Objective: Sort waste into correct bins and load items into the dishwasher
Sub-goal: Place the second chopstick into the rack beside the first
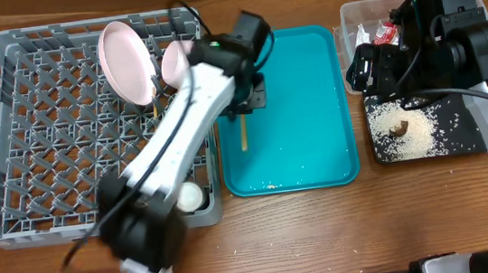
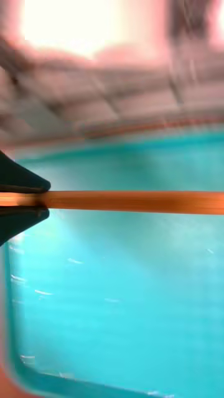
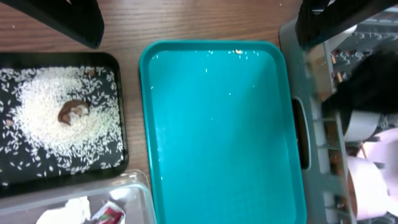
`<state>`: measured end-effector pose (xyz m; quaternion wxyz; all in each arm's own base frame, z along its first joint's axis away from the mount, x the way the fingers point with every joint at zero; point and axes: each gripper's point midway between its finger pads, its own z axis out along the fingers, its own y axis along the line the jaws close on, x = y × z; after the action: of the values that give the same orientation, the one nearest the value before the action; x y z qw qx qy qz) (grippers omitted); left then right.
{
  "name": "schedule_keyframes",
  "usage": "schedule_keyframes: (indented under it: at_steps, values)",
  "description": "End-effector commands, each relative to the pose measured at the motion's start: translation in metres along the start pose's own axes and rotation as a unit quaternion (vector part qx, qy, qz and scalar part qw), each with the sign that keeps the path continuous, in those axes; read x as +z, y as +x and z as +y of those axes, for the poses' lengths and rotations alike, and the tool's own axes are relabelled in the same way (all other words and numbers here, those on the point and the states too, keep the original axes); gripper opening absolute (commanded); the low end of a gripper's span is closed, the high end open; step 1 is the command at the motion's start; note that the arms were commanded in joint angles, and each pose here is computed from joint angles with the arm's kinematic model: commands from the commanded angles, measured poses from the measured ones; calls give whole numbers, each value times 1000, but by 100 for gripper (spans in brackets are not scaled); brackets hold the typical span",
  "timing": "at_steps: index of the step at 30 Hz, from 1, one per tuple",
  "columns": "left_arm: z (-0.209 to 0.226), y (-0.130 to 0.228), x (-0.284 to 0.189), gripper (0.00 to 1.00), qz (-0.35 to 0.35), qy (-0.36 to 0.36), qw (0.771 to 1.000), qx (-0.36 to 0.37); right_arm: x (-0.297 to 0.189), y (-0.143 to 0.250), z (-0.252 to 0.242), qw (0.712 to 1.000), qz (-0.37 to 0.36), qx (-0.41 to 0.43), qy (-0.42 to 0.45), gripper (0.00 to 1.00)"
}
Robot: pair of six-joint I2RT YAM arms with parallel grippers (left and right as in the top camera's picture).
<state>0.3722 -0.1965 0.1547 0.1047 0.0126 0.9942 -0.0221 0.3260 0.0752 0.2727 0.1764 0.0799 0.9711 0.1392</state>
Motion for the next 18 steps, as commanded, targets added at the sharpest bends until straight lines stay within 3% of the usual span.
schedule_keyframes:
  at_steps: [1,5,9,12,18]
  values:
    - [44,11,-96,4,-89,-46,995,9,-7,-2,2,1000,-13,-4,-3,100]
    - [81,42,-117,4,-63,-93,994,12,-7,-2,2,1000,-13,-4,-3,100]
    - [106,48,-106,4,-31,-115,992,51,-7,-2,2,1000,-13,-4,-3,100]
    - [134,47,-86,4,-6,-124,992,29,-7,-2,2,1000,-13,-4,-3,100]
    - [166,42,-28,4,18,-25,998,51,-7,-2,2,1000,-13,-4,-3,100]
